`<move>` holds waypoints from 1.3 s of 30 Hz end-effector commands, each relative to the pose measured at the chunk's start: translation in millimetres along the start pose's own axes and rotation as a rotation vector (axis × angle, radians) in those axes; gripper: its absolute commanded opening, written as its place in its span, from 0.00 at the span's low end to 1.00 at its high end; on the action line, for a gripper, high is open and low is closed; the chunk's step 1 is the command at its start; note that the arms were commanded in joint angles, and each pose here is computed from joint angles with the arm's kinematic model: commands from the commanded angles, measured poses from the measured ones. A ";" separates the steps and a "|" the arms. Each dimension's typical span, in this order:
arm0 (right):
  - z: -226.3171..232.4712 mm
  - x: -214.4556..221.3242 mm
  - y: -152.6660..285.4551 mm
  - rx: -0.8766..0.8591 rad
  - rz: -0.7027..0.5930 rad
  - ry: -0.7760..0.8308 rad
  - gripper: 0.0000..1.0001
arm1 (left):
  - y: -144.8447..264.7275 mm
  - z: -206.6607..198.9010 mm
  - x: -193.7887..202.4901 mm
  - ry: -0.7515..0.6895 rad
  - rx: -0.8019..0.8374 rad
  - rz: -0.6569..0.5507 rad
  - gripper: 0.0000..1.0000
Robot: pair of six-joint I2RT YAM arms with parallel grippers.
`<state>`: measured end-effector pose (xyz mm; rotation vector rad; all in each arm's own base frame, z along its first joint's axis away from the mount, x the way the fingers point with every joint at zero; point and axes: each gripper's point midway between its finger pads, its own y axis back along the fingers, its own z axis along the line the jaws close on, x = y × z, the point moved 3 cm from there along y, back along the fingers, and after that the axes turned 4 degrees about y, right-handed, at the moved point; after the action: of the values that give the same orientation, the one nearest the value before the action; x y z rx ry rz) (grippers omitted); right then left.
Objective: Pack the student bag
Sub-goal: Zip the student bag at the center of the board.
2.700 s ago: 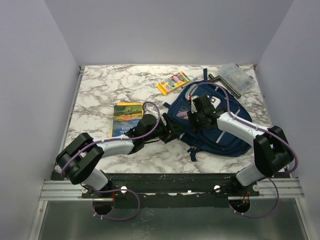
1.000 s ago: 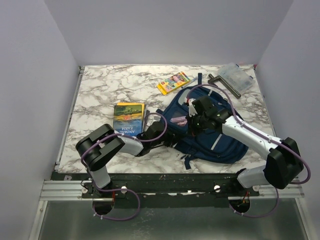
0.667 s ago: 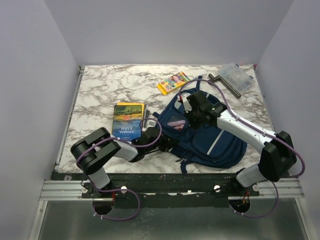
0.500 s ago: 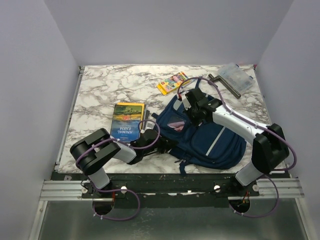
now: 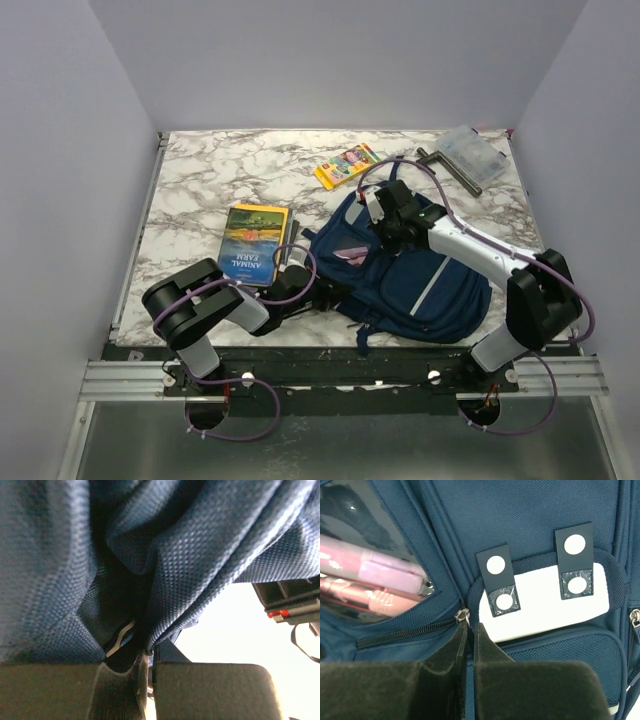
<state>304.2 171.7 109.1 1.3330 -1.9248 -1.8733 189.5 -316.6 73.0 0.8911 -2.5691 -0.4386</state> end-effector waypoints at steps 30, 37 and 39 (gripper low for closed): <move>-34.3 25.3 102.2 0.143 -0.274 -0.922 0.95 | 68.1 -17.4 25.2 -0.071 0.091 0.191 0.87; -81.6 117.5 98.7 0.259 -0.256 -1.391 0.97 | 42.9 -86.4 48.8 -0.537 0.117 0.193 0.87; -90.4 136.8 96.2 0.278 -0.238 -1.475 0.97 | 29.8 -100.4 65.5 -0.678 0.130 0.234 0.88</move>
<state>250.6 20.0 167.5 0.3908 -2.6436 -3.1118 170.3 -315.0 177.1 0.7032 -2.9556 -0.3176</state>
